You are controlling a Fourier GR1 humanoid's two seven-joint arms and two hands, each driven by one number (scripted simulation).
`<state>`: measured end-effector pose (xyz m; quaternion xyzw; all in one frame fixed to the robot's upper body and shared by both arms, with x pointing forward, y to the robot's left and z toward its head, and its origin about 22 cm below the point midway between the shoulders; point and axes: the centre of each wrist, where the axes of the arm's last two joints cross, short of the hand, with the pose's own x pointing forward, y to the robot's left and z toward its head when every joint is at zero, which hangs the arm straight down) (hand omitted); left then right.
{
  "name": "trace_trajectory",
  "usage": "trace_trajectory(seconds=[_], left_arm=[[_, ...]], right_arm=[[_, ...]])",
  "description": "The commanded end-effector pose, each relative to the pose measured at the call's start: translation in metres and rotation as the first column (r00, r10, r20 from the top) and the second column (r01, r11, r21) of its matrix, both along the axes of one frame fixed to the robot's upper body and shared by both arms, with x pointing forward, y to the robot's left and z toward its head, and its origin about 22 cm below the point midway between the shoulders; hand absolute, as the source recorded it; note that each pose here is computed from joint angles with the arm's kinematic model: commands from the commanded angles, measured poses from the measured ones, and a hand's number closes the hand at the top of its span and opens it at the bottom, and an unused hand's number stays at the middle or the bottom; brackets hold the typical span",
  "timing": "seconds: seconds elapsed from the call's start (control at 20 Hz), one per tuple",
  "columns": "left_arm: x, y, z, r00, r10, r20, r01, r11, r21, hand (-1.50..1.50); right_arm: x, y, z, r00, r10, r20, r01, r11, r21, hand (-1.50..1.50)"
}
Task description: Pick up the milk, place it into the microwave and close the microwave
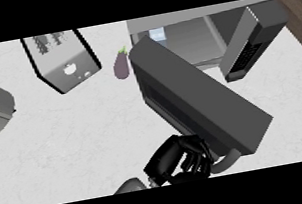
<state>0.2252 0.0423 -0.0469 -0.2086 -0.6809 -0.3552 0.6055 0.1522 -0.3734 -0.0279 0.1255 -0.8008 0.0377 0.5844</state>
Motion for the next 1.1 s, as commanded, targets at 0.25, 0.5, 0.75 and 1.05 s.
trace_trajectory(seconds=[0.25, 0.5, 0.75, 1.05], left_arm=[[0.003, -0.037, 0.026, 0.994, 0.076, 0.08, -0.076, 0.997, -0.011, 1.5], [0.015, -0.044, 0.039, 0.979, 0.171, 0.112, -0.165, 0.984, -0.06, 1.5], [0.044, -0.046, 0.056, 0.951, 0.284, 0.122, -0.272, 0.956, -0.107, 1.5], [0.07, -0.047, 0.066, 0.916, 0.369, 0.156, -0.356, 0.928, -0.106, 1.5]], right_arm=[[0.01, 0.019, 0.044, 0.973, 0.216, 0.084, -0.218, 0.976, 0.012, -1.5], [0.017, 0.028, 0.057, 0.963, 0.259, 0.074, -0.26, 0.966, 0.005, -1.5], [0.021, 0.037, 0.076, 0.952, 0.284, 0.113, -0.286, 0.958, 0.002, -1.5], [0.018, 0.04, 0.083, 0.955, 0.279, 0.102, -0.282, 0.959, 0.017, -1.5]])
